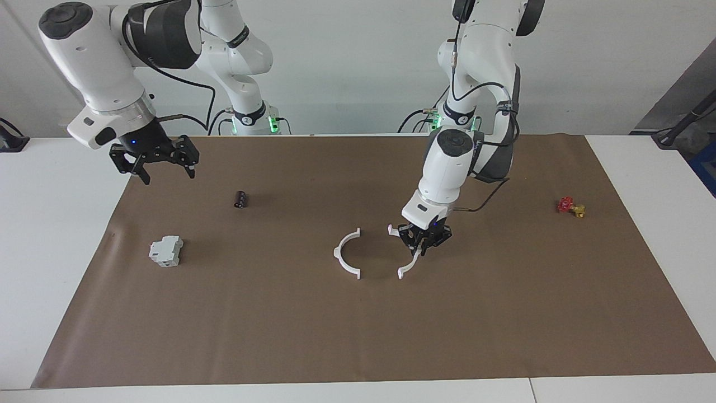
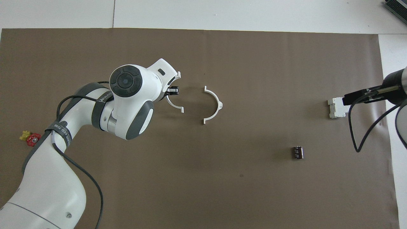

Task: Assemble drain pipe with both arms
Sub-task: 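Press the left gripper's clamp half onto the other half's ends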

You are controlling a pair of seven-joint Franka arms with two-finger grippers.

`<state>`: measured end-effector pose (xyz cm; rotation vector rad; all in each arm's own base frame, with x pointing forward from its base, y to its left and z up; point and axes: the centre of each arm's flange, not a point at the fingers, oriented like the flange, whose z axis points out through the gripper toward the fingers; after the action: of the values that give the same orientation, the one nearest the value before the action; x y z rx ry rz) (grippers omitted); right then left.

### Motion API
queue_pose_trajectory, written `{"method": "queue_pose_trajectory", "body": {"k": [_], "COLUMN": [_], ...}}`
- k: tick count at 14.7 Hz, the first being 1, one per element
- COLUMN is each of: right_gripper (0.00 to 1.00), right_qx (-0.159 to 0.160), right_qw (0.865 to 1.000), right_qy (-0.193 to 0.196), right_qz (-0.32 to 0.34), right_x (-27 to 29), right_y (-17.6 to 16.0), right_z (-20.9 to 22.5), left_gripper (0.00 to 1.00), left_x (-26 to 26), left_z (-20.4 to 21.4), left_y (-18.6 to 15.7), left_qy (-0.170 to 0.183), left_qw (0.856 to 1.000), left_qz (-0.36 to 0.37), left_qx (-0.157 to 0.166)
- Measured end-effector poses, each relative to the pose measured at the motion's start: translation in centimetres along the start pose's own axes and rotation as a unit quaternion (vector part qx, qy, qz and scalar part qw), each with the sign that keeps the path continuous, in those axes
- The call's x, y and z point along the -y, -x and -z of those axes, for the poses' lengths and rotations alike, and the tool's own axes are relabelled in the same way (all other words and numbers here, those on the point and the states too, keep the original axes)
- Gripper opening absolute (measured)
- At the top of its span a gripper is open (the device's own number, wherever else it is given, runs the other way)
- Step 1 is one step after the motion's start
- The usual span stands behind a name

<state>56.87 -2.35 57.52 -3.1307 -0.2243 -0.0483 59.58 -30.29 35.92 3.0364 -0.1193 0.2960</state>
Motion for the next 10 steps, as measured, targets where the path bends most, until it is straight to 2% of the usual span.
{"method": "queue_pose_trajectory", "body": {"k": [4,7,10], "right_gripper": [1.00,1.00,1.00], "right_qx": [0.001,0.003,0.003], "right_qw": [1.000,1.000,1.000], "right_qy": [0.000,-0.001,-0.001], "right_qz": [0.000,0.000,0.000], "right_x": [0.0,0.0,0.0], "right_y": [0.0,0.0,0.0], "right_z": [-0.1,-0.4,-0.4], "left_gripper": [0.21,0.21,0.21], "left_x": [-3.8,-5.5,-6.7], "left_z": [-2.6,-3.6,-4.1], "left_y": [1.6,2.0,2.7], "left_qy": [-0.003,-0.025,-0.029], "left_qw": [0.999,0.996,0.994], "left_qz": [-0.045,-0.087,-0.103], "left_qx": [-0.008,-0.019,-0.015]}}
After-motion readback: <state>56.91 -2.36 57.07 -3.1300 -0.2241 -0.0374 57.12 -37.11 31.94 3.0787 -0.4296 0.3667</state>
